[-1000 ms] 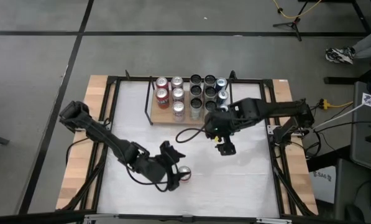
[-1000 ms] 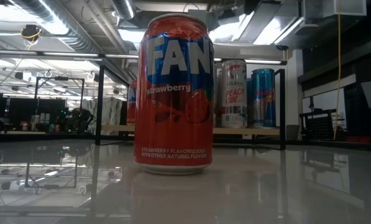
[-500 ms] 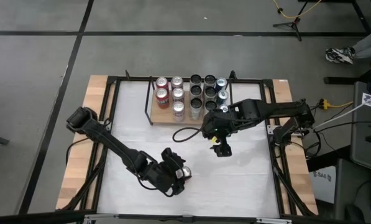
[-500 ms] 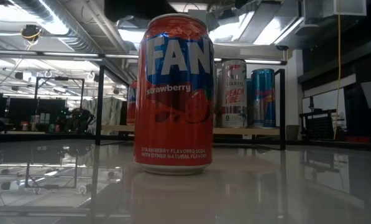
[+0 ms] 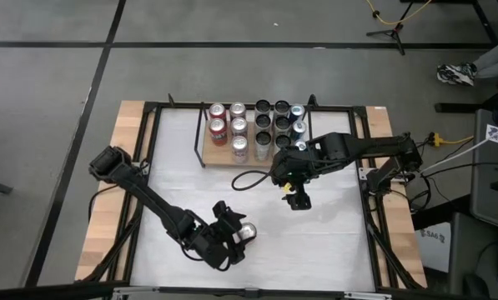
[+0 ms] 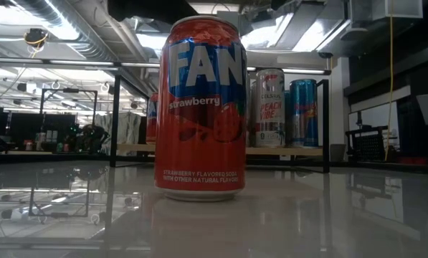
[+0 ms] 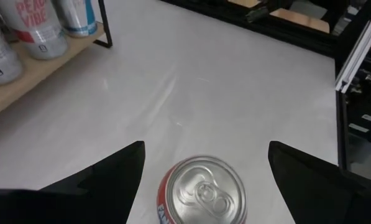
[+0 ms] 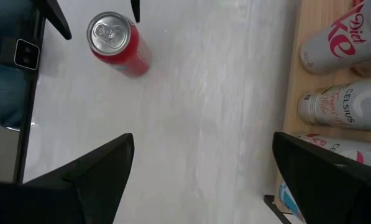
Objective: Place canned beverage on shelf
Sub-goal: Put the red soda can onto the shelf aligned with the other red soda cans
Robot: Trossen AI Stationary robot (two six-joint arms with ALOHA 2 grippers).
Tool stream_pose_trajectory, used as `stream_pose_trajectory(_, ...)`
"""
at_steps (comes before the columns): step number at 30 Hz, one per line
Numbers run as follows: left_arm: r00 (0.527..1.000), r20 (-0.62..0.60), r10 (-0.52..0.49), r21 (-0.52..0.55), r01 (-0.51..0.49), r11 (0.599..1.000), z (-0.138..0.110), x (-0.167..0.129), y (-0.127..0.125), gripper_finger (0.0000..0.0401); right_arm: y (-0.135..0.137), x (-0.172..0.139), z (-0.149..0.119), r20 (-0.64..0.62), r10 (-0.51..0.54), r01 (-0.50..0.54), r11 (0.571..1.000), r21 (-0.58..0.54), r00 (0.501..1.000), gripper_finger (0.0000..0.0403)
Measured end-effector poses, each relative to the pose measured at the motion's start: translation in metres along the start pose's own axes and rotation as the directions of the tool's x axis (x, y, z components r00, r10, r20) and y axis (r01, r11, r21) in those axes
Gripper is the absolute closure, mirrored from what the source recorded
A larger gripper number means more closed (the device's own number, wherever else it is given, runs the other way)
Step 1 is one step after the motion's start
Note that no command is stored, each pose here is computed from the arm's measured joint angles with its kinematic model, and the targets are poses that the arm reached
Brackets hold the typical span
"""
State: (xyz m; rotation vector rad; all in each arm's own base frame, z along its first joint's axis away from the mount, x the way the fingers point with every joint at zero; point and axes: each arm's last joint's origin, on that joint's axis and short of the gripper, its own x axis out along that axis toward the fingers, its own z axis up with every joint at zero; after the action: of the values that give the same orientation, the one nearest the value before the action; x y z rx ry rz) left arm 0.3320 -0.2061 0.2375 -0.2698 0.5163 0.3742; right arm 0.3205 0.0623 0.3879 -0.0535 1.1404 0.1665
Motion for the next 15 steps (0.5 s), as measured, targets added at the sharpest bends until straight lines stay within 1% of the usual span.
stream_pose_trajectory(6, 0.999, 0.031, 0.019, 0.016, -0.019, 1.0, -0.004, -0.006, -0.004, 0.0067, 0.0, 0.0, 0.0, 0.0, 0.0, 0.0, 1.0, 0.0, 1.0, 0.0024)
stream_pose_trajectory(9, 0.999, 0.037, 0.036, 0.027, -0.037, 0.999, -0.012, -0.004, -0.007, 0.0067, 0.0, 0.0, 0.0, 0.0, 0.0, 0.0, 1.0, 0.0, 1.0, 0.0024)
stream_pose_trajectory(15, 0.998, 0.01, 0.062, 0.031, -0.063, 0.998, -0.031, 0.01, -0.01, 0.0067, 0.0, 0.0, 0.0, 0.0, 0.0, 0.0, 1.0, 0.0, 1.0, 0.0024)
